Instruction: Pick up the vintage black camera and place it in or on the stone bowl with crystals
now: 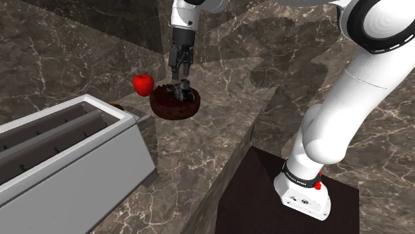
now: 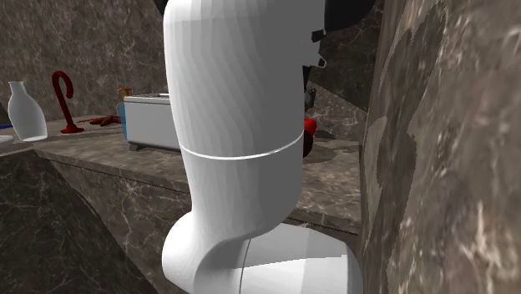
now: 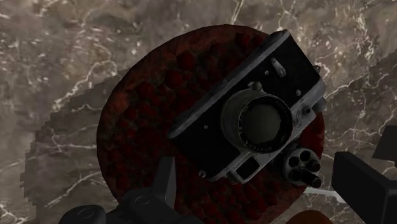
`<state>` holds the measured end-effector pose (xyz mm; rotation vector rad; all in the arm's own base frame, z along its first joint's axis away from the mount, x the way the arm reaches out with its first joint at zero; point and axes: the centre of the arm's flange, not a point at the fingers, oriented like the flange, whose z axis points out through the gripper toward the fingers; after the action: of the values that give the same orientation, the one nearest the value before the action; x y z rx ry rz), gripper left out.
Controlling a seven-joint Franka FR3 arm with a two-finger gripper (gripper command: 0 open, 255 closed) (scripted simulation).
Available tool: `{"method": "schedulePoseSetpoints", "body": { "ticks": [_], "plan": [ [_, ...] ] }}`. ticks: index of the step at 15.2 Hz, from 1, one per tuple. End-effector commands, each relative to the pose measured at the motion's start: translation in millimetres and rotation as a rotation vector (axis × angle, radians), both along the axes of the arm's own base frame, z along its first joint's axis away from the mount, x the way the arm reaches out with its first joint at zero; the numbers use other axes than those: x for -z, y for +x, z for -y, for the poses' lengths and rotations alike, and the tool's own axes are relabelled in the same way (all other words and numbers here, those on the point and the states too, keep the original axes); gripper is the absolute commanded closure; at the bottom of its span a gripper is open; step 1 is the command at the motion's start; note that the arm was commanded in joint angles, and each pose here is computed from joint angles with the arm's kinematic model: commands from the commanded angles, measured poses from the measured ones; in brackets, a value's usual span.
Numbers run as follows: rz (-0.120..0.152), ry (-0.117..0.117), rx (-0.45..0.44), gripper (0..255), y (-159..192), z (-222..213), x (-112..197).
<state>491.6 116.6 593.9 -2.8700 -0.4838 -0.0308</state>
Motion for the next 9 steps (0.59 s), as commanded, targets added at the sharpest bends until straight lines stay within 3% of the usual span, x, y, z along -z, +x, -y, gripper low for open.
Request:
{"method": "schedulePoseSetpoints", "body": {
  "ticks": [1,9],
  "plan": [
    [-0.001,0.000,0.000,0,0,6,-23],
    [-0.001,0.000,0.000,0,0,8,-33]
  ]
}}
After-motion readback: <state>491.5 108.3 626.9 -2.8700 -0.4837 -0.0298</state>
